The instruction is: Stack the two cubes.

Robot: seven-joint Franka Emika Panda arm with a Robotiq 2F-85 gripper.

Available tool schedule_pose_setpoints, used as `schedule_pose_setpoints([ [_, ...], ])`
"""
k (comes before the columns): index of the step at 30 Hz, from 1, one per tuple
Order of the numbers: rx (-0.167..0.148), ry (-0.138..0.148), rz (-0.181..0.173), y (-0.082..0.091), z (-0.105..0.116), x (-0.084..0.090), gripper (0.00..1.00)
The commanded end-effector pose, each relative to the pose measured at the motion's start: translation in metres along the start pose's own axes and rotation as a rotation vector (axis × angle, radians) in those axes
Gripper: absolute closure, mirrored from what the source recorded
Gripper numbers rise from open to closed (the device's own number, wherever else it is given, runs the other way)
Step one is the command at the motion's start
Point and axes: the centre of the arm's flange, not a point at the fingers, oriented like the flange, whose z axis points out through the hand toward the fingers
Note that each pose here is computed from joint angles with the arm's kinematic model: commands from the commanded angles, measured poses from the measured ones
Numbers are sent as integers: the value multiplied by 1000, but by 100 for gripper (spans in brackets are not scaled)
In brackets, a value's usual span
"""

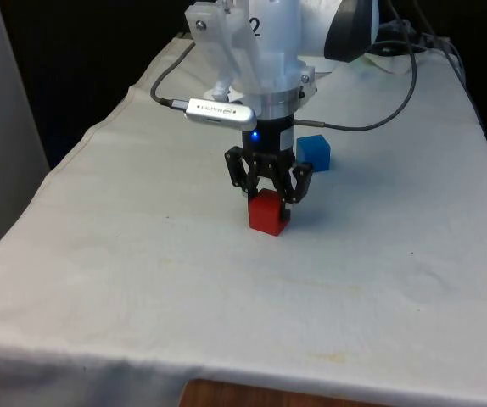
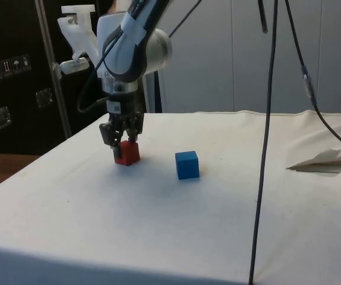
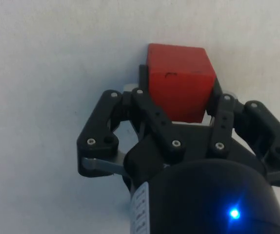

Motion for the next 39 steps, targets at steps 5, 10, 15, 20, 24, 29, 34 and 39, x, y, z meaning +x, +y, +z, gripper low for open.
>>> schedule_pose_setpoints([
  [5,1,-6,-2,-3,-18,2,98],
  [10,3,-11,-6,-5,-35,2,98],
  [15,15,-14,-8,-7,-45,3,98],
  [20,12,-21,-10,-10,-68,3,98],
  [24,25,-24,-15,-11,-76,4,98],
  [29,18,-22,-23,-14,-99,-7,98],
  [34,18,-13,-32,-15,-112,-17,98],
  [39,19,1,-42,-18,-122,-26,98],
])
